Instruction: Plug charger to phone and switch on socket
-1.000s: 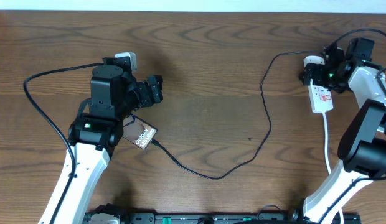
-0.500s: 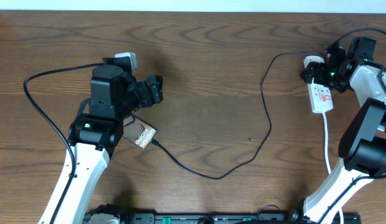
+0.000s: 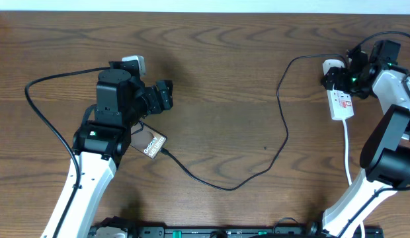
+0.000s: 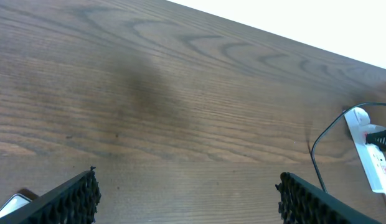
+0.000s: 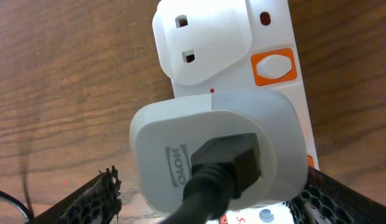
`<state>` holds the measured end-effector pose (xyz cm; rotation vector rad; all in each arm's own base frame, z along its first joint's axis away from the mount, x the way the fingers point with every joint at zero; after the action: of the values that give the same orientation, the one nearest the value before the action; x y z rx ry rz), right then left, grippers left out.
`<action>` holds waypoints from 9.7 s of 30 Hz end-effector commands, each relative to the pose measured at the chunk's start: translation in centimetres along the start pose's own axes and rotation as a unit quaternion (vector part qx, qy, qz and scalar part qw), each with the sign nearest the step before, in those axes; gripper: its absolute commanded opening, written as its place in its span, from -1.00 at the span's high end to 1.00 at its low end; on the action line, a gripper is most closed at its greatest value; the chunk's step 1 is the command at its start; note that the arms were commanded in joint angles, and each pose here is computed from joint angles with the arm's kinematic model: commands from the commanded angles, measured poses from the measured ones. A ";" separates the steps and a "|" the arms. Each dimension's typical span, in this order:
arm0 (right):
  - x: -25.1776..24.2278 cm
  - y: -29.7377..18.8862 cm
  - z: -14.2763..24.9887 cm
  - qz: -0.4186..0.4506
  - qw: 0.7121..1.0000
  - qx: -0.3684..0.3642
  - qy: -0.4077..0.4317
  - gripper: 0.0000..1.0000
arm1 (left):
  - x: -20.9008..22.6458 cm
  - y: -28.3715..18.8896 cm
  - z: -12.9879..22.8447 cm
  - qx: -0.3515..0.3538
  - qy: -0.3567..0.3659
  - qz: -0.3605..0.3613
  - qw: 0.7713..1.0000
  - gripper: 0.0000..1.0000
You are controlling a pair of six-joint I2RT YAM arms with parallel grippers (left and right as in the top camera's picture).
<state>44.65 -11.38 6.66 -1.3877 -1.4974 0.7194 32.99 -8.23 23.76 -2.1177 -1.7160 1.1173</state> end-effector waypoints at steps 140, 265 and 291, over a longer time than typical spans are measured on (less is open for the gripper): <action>4.9 -24.1 1.6 0.117 0.960 -0.182 0.177 -0.99 | 10.9 -6.7 12.2 -0.280 0.012 -0.049 0.959 -0.78; 10.6 -16.2 20.0 0.066 0.848 -0.507 -0.142 -0.99 | 10.9 -6.7 12.2 -0.280 0.012 -0.048 0.959 -0.78; 10.6 -16.2 20.0 0.066 0.848 -0.507 -0.142 -0.98 | 10.9 -6.7 12.2 -0.280 0.011 -0.049 0.959 -0.78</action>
<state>20.65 -0.93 15.96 -2.2517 -2.1631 0.1469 20.53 0.23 15.71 -2.3092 -2.3446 0.5734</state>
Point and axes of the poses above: each gripper's point midway between its finger pads, its own y axis out along the fingers, its own x axis along the line the jaws close on, z = x × y, the point moved 4 cm from there along -y, back along the fingers, and after that the axes turned 3 degrees about -y, right-handed, at the moved point
